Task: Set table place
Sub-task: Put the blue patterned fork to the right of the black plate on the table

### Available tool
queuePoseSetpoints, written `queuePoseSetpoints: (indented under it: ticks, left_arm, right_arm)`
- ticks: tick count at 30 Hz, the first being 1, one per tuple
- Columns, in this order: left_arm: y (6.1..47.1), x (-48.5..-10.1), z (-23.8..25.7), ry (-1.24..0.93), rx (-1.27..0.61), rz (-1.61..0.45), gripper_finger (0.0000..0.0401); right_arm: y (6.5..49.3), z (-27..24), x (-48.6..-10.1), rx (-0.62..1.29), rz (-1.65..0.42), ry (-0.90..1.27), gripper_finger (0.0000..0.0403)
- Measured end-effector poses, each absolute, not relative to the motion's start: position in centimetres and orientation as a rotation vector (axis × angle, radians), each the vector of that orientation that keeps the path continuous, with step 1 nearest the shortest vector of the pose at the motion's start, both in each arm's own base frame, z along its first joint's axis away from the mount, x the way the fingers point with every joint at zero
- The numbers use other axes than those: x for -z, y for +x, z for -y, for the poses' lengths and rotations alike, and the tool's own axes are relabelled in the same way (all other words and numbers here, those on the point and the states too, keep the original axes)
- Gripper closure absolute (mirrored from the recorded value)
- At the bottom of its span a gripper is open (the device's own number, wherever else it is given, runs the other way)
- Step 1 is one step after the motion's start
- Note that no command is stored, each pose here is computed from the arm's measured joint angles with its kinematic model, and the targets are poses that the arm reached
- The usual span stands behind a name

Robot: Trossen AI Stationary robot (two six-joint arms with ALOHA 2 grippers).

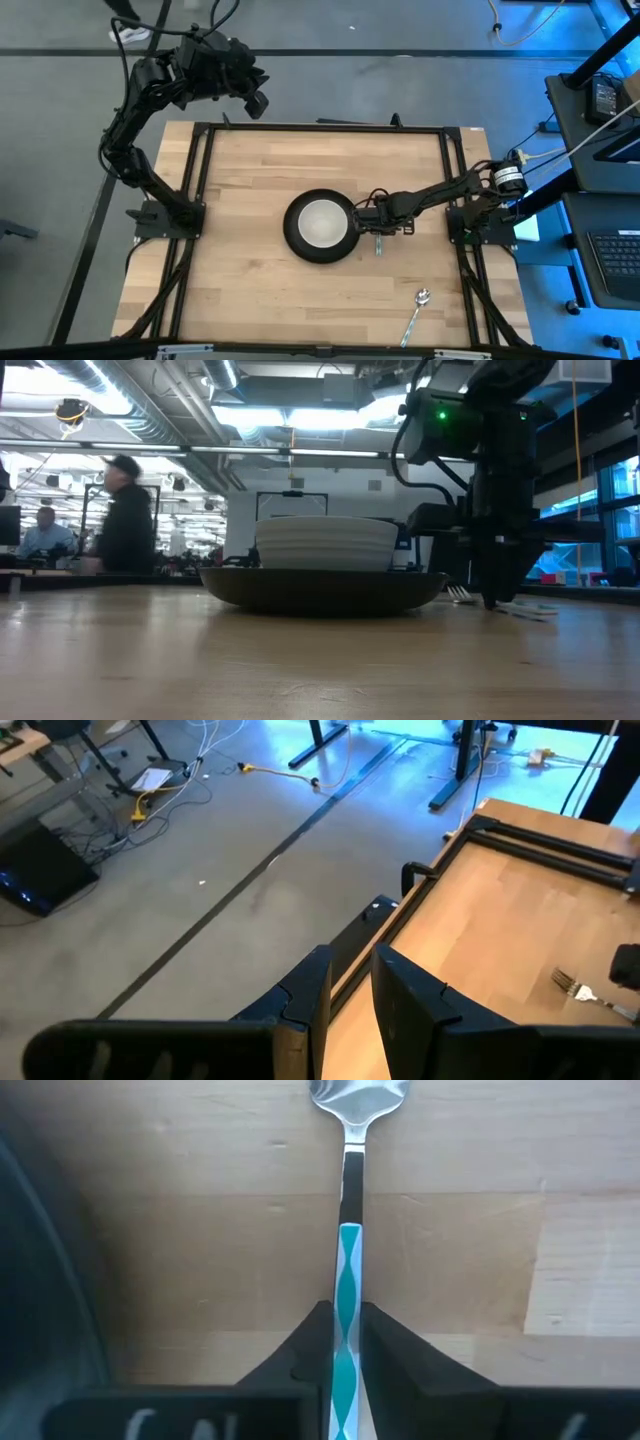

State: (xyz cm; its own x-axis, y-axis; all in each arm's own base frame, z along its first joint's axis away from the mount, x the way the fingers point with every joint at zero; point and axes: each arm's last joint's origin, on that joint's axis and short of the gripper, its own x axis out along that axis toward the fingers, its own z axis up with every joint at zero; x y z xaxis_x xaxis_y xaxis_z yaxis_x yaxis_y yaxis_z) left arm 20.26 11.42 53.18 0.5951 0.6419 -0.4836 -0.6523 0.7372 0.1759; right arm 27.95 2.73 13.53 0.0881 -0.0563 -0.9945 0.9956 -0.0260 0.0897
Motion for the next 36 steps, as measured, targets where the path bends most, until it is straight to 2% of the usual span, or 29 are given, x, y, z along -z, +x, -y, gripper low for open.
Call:
queuePoseSetpoints:
  ticks: [36]
  left_arm:
    - [20.29,-53.17,-11.44,-0.048,-0.76,-0.542,0.0332]
  right_arm:
    - [28.05,-1.76,-13.41,1.197,-1.108,1.283,0.0349]
